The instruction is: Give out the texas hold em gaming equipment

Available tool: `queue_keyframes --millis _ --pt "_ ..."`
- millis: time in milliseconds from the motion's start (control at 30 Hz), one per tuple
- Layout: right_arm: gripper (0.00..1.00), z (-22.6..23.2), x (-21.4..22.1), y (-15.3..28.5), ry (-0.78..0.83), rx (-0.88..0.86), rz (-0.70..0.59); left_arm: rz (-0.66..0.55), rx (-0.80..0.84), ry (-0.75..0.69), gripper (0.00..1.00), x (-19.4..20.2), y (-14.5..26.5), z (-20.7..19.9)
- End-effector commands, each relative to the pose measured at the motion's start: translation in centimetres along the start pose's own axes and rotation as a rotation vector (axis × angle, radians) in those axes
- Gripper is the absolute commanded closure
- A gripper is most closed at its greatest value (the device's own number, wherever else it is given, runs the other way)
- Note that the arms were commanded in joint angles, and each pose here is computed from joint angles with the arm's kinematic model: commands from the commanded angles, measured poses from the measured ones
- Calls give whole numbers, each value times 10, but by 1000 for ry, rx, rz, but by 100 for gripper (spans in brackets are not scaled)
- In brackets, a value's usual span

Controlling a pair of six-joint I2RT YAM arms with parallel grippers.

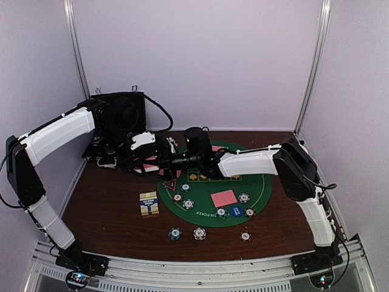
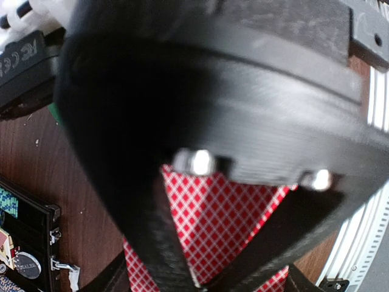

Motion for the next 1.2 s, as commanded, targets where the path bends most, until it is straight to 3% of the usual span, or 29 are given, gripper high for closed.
queue_keyframes --millis 0,133,600,1167 --pt "34 -3 -3 -3 -18 6 9 -67 -24 -18 100 -9 14 2" --pt "44 -19 -6 6 -86 51 -8 -67 -25 -22 100 -9 14 2" --pt "49 -15 -10 42 -44 132 -21 -68 -29 -25 100 -10 15 2" --pt "84 20 -16 66 4 95 -42 -51 -34 -25 100 -8 12 3"
Point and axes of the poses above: each gripper's point midway between its finger pads, its own y axis back along the fingers, its own z axis along the line the jaws close on, x = y × z, the point moved 8 cm from there along y, back along the fingers, and after that the axes turned 4 degrees about y, right-handed, at the moved point
